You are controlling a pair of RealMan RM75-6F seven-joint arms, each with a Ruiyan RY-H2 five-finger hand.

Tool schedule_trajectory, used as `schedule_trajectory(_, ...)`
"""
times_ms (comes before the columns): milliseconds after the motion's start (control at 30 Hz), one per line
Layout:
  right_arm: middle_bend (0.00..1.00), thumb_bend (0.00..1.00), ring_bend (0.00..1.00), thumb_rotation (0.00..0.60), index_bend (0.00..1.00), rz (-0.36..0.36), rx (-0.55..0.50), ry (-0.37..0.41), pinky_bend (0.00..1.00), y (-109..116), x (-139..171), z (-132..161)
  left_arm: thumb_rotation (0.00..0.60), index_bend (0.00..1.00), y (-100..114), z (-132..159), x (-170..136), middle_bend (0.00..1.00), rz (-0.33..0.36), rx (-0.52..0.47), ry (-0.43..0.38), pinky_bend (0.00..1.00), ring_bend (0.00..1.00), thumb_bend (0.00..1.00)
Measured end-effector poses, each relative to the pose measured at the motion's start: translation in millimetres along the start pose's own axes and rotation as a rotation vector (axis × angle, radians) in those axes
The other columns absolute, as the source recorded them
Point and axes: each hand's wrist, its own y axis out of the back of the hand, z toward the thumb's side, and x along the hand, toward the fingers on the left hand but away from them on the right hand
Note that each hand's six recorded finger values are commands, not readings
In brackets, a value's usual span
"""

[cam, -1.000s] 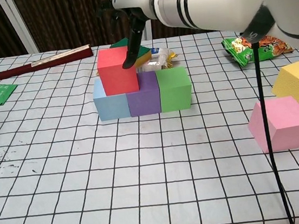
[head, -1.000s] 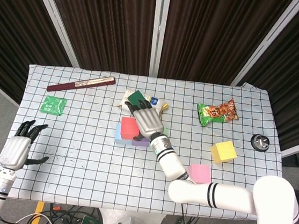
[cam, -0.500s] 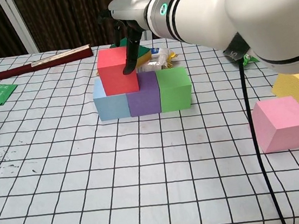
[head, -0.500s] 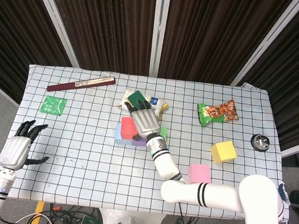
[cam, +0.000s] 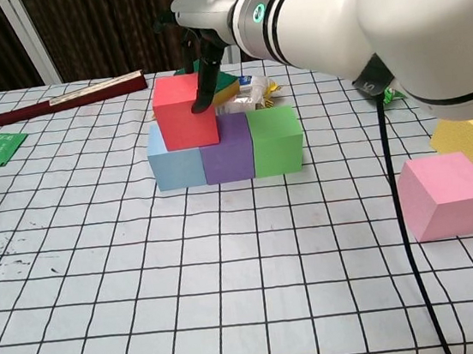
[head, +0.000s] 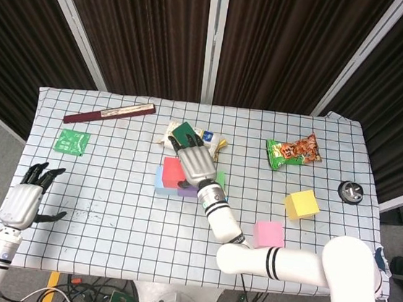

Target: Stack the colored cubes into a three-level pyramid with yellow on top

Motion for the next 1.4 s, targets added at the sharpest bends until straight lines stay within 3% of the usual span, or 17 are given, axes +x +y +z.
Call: schedule_trajectory(1400,0.39,0.1,0.0,0.6,0.0,-0.024,-0.032,-0.008,0.0,-3.2,5.9,-2.3,0.6,0.15,-5.6,-0.9,0.8,0.18,-0.028,0.0,-0.003,0.04,0.02,0.0)
